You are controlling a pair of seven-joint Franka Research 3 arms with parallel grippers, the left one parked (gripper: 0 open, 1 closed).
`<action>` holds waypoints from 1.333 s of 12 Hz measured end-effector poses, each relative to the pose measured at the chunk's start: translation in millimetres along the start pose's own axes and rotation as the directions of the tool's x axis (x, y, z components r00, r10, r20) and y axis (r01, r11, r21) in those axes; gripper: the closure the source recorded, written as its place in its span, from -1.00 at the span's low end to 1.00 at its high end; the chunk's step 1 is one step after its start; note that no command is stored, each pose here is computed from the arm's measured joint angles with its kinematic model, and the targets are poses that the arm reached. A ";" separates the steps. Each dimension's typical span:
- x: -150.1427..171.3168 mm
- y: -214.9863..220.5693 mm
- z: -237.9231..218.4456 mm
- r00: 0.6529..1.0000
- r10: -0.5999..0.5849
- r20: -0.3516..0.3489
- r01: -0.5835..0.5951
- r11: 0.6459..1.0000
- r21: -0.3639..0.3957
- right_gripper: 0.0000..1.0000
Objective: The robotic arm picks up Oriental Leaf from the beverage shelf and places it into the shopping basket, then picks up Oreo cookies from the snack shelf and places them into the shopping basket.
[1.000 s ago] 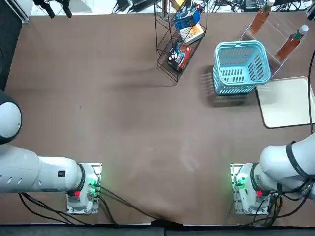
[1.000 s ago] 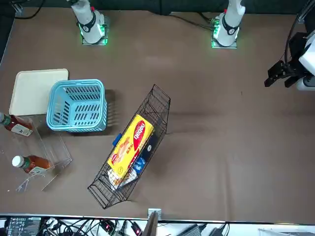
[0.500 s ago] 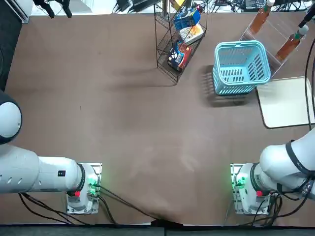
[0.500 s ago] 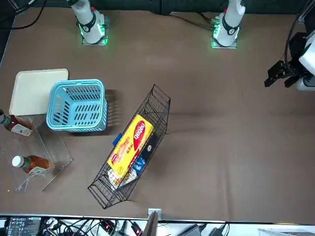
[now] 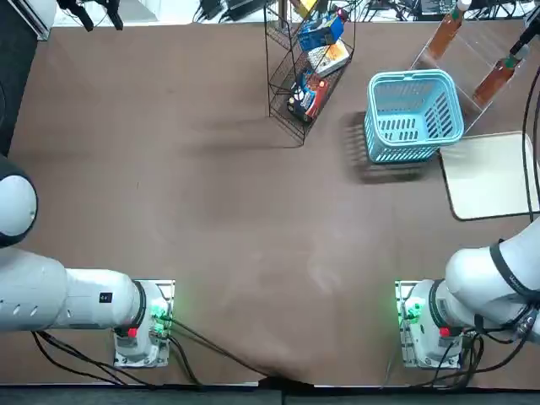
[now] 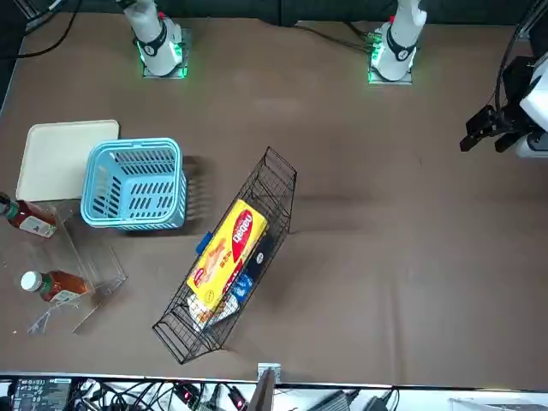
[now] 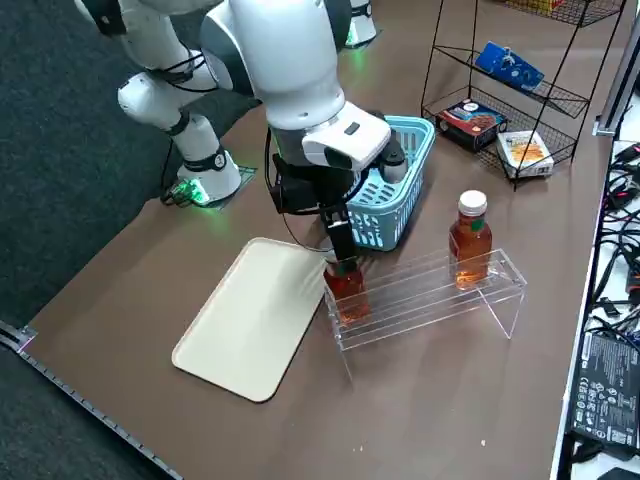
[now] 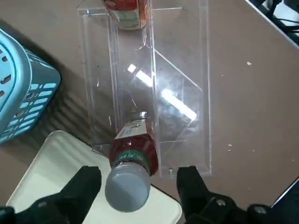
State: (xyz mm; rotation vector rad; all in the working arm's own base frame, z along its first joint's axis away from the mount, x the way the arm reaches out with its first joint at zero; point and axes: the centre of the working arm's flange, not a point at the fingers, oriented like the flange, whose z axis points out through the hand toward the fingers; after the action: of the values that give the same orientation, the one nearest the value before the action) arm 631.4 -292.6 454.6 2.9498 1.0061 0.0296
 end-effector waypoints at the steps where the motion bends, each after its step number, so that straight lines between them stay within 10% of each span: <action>1: -0.2 -0.4 1.6 1.000 0.000 -0.001 0.000 1.000 0.004 -1.00; 16: -10.5 -12.3 35.7 1.000 -0.005 -0.001 0.005 1.000 0.012 -1.00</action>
State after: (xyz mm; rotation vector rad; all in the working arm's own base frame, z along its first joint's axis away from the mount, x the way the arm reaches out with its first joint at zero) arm 616.6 -289.9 418.4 2.9581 1.0172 0.0256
